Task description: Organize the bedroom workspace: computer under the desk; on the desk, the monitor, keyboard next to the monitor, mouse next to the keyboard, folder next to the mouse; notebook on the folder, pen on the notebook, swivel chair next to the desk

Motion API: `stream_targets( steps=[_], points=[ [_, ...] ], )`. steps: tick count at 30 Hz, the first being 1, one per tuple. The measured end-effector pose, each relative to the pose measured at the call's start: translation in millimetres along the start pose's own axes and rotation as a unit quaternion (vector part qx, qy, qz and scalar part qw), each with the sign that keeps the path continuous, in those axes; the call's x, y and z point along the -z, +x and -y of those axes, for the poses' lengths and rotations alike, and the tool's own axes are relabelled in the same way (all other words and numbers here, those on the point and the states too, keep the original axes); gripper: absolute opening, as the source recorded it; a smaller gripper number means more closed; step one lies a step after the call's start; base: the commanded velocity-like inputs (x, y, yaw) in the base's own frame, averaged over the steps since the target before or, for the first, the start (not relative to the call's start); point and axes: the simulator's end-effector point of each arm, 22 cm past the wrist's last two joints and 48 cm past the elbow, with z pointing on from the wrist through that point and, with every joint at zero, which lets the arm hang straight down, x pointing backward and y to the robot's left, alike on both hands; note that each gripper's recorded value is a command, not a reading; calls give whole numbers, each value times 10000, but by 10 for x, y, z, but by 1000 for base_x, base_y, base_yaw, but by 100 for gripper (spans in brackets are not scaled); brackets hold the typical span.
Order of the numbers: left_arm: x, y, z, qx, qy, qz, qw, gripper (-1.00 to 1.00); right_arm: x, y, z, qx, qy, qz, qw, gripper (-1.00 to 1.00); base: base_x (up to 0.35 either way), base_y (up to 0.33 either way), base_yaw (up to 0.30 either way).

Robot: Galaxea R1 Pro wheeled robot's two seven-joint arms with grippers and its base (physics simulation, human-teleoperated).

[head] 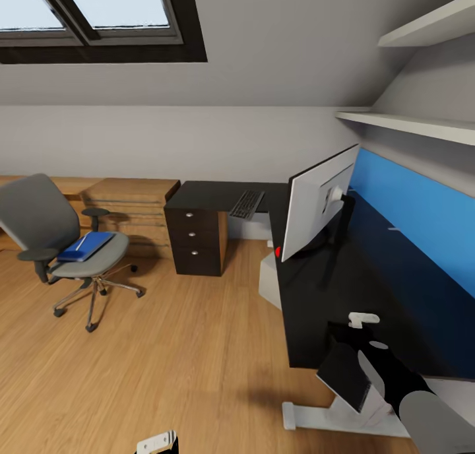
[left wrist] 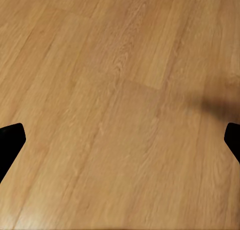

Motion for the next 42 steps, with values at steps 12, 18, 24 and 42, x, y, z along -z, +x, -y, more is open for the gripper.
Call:
stream_targets(
  steps=[12,18,24,42],
  points=[
    [0,28,-1,-5,-3,-33,10000,100,-3,1,-8,-3,-10,-1,10000,100,26,0,0],
    [1,36,1,-5,-2,-44,10000,100,-3,2,3,-12,-10,-6,10000,100,0,0,0],
    [1,51,-1,-9,-4,-62,10000,100,11,-156,-27,30,-50,36,10000,100,0,0,0],
    [12,188,-25,-39,-30,-201,9998,100,313,-697,-114,-46,-261,73,9996,100,0,0,0]
  ],
)
